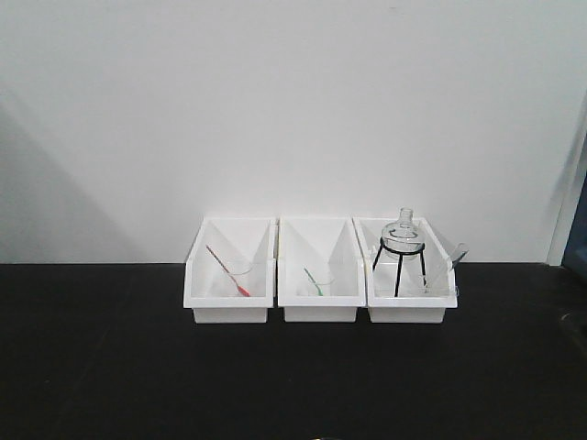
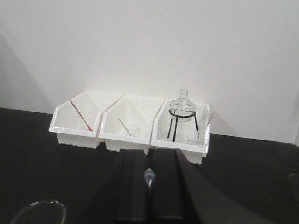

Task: Grab transparent chemical and place on left bench

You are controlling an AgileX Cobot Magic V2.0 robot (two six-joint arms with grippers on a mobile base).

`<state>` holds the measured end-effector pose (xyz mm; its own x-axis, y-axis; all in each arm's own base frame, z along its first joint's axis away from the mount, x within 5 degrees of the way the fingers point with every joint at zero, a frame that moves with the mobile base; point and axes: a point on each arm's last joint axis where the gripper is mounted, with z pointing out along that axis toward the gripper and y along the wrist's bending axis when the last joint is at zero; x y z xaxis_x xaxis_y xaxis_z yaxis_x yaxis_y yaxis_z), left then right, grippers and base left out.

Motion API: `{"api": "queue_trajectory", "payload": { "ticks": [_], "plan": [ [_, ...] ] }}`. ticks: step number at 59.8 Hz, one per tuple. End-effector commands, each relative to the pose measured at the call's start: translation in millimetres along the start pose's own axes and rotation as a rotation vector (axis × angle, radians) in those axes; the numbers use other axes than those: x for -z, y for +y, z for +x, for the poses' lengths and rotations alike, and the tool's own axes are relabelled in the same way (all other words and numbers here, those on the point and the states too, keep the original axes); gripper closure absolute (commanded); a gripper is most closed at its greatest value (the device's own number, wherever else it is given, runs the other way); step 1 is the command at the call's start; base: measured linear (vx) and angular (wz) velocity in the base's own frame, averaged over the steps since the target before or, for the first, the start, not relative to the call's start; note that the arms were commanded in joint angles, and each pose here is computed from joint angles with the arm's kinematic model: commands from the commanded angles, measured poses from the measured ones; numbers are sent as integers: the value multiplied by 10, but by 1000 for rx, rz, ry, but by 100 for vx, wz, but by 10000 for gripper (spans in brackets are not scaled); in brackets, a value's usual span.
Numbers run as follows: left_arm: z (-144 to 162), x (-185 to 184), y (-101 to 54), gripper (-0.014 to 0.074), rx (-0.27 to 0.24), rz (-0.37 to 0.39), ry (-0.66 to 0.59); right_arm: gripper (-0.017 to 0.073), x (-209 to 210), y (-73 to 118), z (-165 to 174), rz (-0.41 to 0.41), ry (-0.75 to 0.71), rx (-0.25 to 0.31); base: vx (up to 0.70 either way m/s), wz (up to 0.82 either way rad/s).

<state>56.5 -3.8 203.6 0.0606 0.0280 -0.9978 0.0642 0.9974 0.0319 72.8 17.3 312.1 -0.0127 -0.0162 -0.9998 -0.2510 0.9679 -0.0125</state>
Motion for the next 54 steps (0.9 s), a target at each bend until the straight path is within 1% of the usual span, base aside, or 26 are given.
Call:
{"api": "queue_trajectory", "payload": {
  "ticks": [1,4,11,18,22,26,31,36,46,49,54],
  "plan": [
    [-28,13,1,597,9,-2,-81,562,-49,48,-164,-53,-91,-83,0,0],
    [-28,13,1,597,9,-2,-81,562,-112,68,-170,-68,-92,-97,0,0],
    [-28,13,1,597,9,-2,-81,561,-312,136,-203,-124,-130,-94,0,0],
    [-28,13,1,597,9,-2,-81,561,-556,228,-229,-203,-195,-98,0,0],
    [-28,13,1,597,9,-2,-81,561,-721,280,-201,-245,-211,-112,0,0],
    [-28,13,1,597,9,-2,-81,561,-870,335,-180,-297,-251,-138,0,0],
    [-28,13,1,597,9,-2,-81,561,-1086,396,-80,-348,-256,-175,0,0],
    [-28,13,1,597,9,-2,-81,561,-1264,451,31,-396,-268,-197,0,0],
    [-28,13,1,597,9,-2,-81,561,-1593,532,312,-463,-275,-259,0,0],
    [-28,13,1,597,9,-2,-81,561,-1696,565,410,-492,-274,-272,0,0],
    [-28,13,1,597,9,-2,-81,561,-1831,628,553,-551,-266,-275,0,0]
  ]
}}
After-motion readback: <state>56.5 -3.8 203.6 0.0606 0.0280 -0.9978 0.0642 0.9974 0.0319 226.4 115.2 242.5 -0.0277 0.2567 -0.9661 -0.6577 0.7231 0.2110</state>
